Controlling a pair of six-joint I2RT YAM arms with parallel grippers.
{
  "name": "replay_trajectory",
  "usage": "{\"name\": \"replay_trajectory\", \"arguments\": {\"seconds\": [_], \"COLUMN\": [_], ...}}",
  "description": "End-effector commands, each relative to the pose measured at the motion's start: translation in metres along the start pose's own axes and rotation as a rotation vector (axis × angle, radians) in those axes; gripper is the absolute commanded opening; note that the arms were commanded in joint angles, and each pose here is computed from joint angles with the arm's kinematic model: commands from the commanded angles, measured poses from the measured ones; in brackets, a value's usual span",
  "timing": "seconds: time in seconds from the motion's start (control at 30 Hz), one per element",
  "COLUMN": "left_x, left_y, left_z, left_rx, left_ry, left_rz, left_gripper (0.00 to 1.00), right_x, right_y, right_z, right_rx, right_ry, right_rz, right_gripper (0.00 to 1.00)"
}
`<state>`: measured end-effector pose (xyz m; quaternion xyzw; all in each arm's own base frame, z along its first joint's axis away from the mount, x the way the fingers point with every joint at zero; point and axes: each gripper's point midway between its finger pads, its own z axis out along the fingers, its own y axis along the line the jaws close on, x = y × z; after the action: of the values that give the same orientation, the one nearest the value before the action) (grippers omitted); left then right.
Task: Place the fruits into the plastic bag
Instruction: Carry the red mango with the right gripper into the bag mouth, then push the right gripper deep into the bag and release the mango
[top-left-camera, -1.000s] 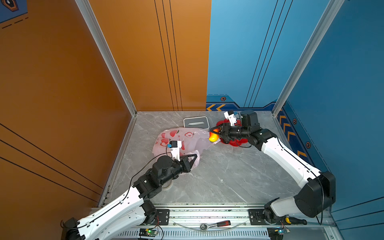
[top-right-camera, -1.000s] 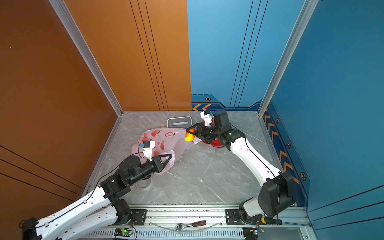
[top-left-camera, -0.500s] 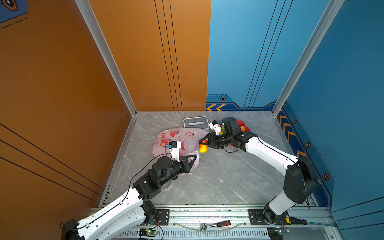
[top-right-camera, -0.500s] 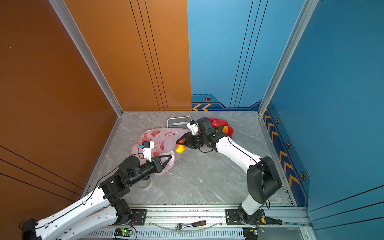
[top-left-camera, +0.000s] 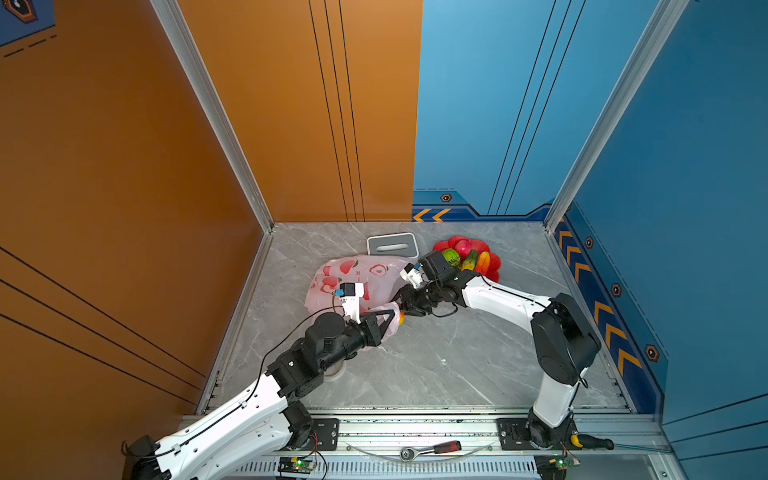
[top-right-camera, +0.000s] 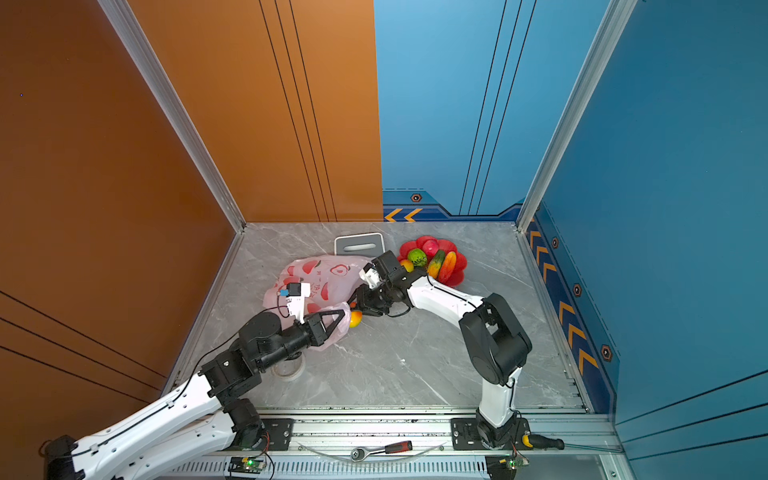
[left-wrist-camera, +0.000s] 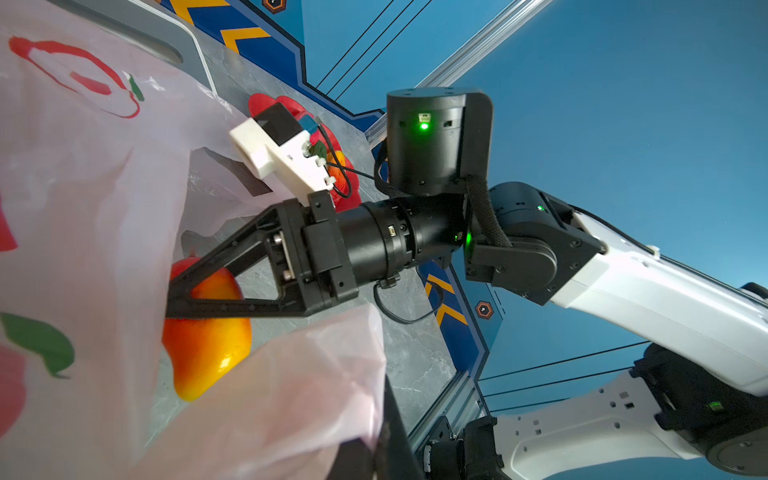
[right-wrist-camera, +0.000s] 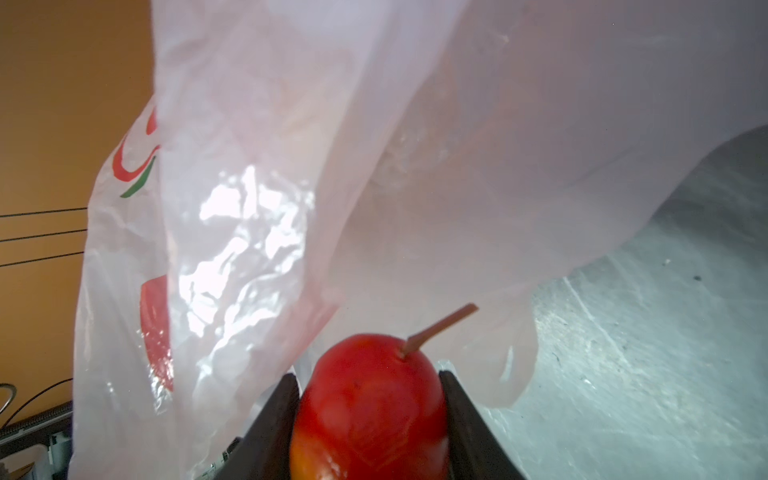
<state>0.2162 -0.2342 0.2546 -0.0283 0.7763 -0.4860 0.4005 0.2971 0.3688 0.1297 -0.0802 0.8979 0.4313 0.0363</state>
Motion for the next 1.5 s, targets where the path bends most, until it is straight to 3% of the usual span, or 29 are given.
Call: {"name": "replay_trajectory", "arguments": {"seconds": [0.0,0.2,0.47,0.8,1.2,1.47], "left_x": [-0.004,0.002,0.011,0.025,0.034,0.035], "left_y": [-0.009,-0.014,-0.017,-0.022,-0.023,-0.021], "left_z": [0.002,0.007,0.015,0.033,0.044,0.046], "left_rx": [0.047,0.077,0.098,0.121,0.138,0.139], "left_ry": [-0.005,0.025,0.054,0.094,0.118,0.118], "left_rz": [0.003,0.000,-0.003,-0.011,-0.018,-0.025], "left_gripper": [0.00,0.00,0.00,0.00,0.00,0.00], "right_x": [-0.013,-0.038,-0.084,-0.122,-0.123,-0.123], "right_y": [0.011,0.010,0.006,-0.031,-0.049,-0.055], "right_z": [0.008,0.029,0.043,0.071,0.103,0.108], "right_rx": [0.004,0.008,-0.032,0.005,0.026,0.028], "right_ry": [-0.017,-0.058,-0.232,-0.421,-0.457,-0.446], "right_rz": [-0.024,0.054,0.175,0.259,0.269,0.274], "right_gripper": [0.45,0.45,0.44,0.43,0.47,0.57]}}
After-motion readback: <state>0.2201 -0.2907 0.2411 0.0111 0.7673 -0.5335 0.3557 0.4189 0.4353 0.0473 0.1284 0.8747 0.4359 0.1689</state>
